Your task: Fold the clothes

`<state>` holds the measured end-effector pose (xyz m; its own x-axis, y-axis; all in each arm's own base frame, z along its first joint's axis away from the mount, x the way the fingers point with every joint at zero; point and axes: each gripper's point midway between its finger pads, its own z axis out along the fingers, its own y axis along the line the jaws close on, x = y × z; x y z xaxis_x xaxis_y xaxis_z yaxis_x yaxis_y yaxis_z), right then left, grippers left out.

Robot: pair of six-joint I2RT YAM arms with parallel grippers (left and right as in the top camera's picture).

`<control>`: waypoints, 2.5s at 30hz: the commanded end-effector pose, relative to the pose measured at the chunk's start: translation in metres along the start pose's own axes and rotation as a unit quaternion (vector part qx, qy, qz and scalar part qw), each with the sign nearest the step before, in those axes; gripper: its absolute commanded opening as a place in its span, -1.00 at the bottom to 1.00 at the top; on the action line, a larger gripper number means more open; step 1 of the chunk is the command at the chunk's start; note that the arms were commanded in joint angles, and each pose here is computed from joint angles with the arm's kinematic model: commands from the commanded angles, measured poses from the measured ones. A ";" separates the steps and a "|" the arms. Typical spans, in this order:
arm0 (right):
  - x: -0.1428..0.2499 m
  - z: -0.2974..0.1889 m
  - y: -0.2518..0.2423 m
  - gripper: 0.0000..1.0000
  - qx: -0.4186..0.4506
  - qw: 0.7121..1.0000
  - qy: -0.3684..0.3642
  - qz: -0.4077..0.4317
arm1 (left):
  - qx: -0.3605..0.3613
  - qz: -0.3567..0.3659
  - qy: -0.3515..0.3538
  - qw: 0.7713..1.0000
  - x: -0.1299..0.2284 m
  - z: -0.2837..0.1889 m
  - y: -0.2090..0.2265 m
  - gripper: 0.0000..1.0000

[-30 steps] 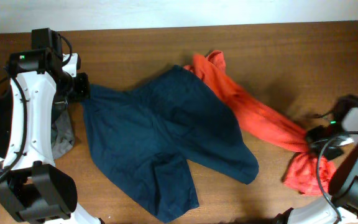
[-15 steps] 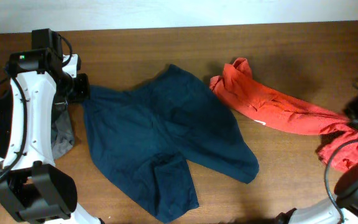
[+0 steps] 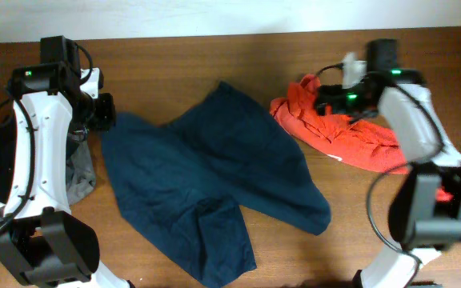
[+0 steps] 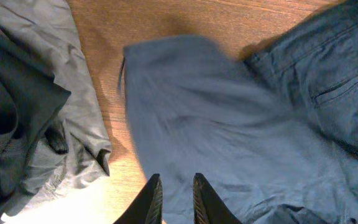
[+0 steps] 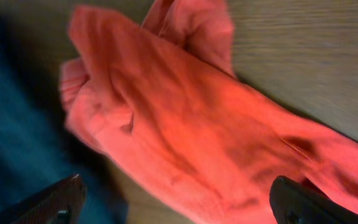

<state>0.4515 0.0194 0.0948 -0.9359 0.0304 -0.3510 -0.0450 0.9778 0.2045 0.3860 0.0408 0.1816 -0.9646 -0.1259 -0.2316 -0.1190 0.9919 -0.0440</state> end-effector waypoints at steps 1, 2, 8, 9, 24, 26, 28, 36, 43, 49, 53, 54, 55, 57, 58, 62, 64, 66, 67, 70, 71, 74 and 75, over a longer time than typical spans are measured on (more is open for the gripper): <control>0.011 0.040 -0.021 0.99 0.070 0.997 0.033 -0.019 | -0.002 -0.004 -0.003 1.000 -0.002 -0.001 0.001 -0.65; 0.011 0.047 -0.022 0.99 0.069 0.997 0.033 -0.020 | -0.002 -0.004 -0.003 1.000 -0.002 -0.001 0.001 -0.64; 0.008 0.082 -0.027 0.82 0.066 0.997 0.028 0.003 | -0.002 -0.004 -0.003 1.000 -0.002 -0.001 0.001 -0.64; 0.009 0.083 -0.028 0.73 0.066 0.997 0.029 0.002 | -0.002 -0.004 -0.003 1.000 -0.002 -0.001 0.001 -0.64; 0.034 0.007 -0.229 -0.91 0.267 0.941 0.020 0.206 | -0.002 -0.005 -0.001 1.000 -0.001 -0.001 0.001 -0.63; 0.031 -0.005 -0.245 -0.87 0.248 0.943 0.010 0.220 | -0.002 -0.004 -0.001 1.000 -0.001 -0.001 0.001 -0.63; 0.028 -0.018 -0.257 -0.82 0.229 0.943 -0.004 0.243 | -0.002 -0.004 -0.001 1.000 -0.001 -0.001 0.001 -0.63; -0.008 -0.049 -0.244 0.03 0.120 0.956 -0.057 0.260 | -0.002 -0.004 -0.001 1.000 -0.001 -0.001 0.001 -0.10; -0.043 -0.090 -0.165 0.08 0.008 0.972 -0.085 0.217 | -0.002 -0.005 0.009 1.000 0.004 -0.001 0.001 0.19; -0.041 -0.081 -0.058 0.39 -0.100 0.984 -0.030 0.144 | 0.020 -0.002 0.005 1.000 0.002 -0.001 -0.006 0.50; -0.019 -0.051 0.007 0.45 -0.128 0.989 0.045 0.059 | 0.053 0.000 0.000 0.999 0.000 -0.002 -0.018 0.50; -0.013 -0.043 0.022 0.49 -0.130 0.989 0.061 0.042 | 0.063 0.004 -0.002 0.998 -0.001 -0.002 -0.022 0.52; -0.007 -0.033 0.033 0.54 -0.125 0.989 0.077 0.029 | 0.071 0.013 -0.004 0.997 -0.002 -0.003 -0.026 0.53; 0.003 -0.014 0.057 0.76 -0.122 0.987 0.101 0.000 | 0.083 0.032 -0.004 0.996 -0.001 -0.003 -0.033 0.53; 0.008 -0.004 0.066 0.80 -0.123 0.986 0.110 -0.012 | 0.084 0.037 -0.003 0.996 0.000 -0.003 -0.036 0.54; 0.030 0.041 0.097 0.80 -0.132 0.979 0.147 -0.046 | 0.087 0.056 -0.002 0.995 0.001 -0.003 -0.049 0.54; 0.038 0.057 0.106 0.80 -0.134 0.976 0.161 -0.055 | 0.088 0.061 -0.002 0.994 0.001 -0.003 -0.052 0.54; 0.046 0.070 0.114 0.79 -0.136 0.973 0.174 -0.063 | 0.089 0.065 -0.003 0.994 0.001 -0.003 -0.056 0.55; 0.049 0.075 0.117 0.75 -0.136 0.972 0.179 -0.066 | 0.089 0.066 -0.004 0.994 0.001 -0.003 -0.057 0.55; 0.056 0.083 0.131 0.07 -0.148 0.968 0.187 -0.077 | 0.090 0.069 -0.004 0.994 0.001 -0.003 -0.058 0.55; 0.054 0.084 0.134 -0.34 -0.148 0.969 0.182 -0.082 | 0.090 0.069 -0.004 0.994 0.001 -0.003 -0.058 0.55; 0.026 0.075 0.131 -0.81 -0.124 0.978 0.133 -0.100 | 0.090 0.069 -0.004 0.994 0.001 -0.003 -0.058 0.55; 0.010 0.069 0.126 -0.85 -0.104 0.983 0.109 -0.107 | 0.090 0.069 -0.004 0.994 0.001 -0.003 -0.058 0.55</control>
<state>0.4322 0.1655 0.0240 -0.9674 -0.2381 -0.0865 -0.2521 0.8706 0.4226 0.3899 -0.0138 0.1847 -0.9696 -0.0088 -0.2444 0.0346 0.9844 -0.1727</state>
